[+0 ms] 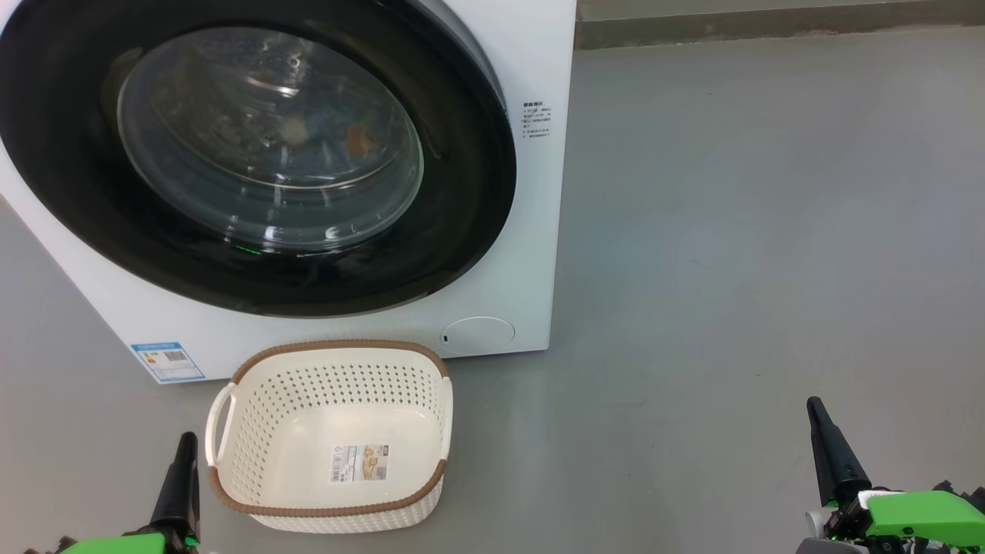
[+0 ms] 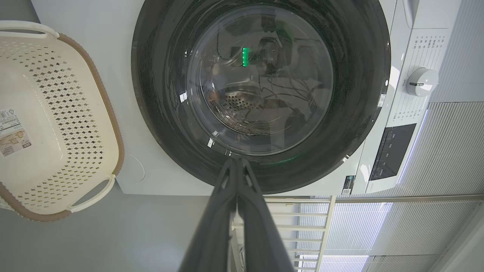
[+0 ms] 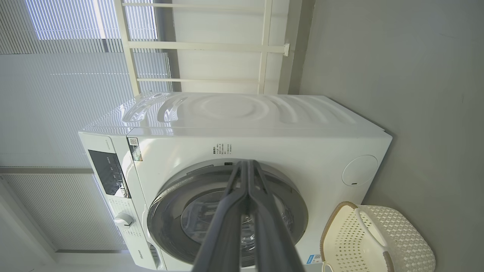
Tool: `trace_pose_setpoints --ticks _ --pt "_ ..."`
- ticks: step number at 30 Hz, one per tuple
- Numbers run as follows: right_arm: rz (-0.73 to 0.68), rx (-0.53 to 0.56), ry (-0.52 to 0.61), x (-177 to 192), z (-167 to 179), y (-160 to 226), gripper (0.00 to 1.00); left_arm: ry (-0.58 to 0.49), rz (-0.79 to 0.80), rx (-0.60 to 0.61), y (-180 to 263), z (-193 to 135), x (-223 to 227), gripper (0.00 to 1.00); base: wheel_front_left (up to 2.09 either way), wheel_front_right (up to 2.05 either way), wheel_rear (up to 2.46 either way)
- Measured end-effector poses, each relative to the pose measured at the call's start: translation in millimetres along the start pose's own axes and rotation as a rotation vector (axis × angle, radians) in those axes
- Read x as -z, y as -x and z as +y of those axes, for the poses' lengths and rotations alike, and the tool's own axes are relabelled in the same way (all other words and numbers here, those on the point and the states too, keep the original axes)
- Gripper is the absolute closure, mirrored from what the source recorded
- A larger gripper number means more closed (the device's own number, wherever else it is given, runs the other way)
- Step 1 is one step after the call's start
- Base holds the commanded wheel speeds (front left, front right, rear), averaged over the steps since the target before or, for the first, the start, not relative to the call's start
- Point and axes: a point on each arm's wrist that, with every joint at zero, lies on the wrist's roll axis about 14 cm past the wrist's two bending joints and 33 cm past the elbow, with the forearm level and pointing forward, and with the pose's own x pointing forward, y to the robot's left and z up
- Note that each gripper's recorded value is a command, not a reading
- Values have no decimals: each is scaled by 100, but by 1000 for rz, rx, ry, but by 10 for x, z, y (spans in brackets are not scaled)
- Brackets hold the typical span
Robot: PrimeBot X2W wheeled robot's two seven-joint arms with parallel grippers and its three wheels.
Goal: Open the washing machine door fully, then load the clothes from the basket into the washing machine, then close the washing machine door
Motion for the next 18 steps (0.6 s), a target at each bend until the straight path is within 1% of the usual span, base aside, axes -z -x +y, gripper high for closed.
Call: trace_pose_setpoints --ticks 18 --pt "-2 0 0 -6 -1 0 100 7 1 0 0 1 16 100 0 0 0"
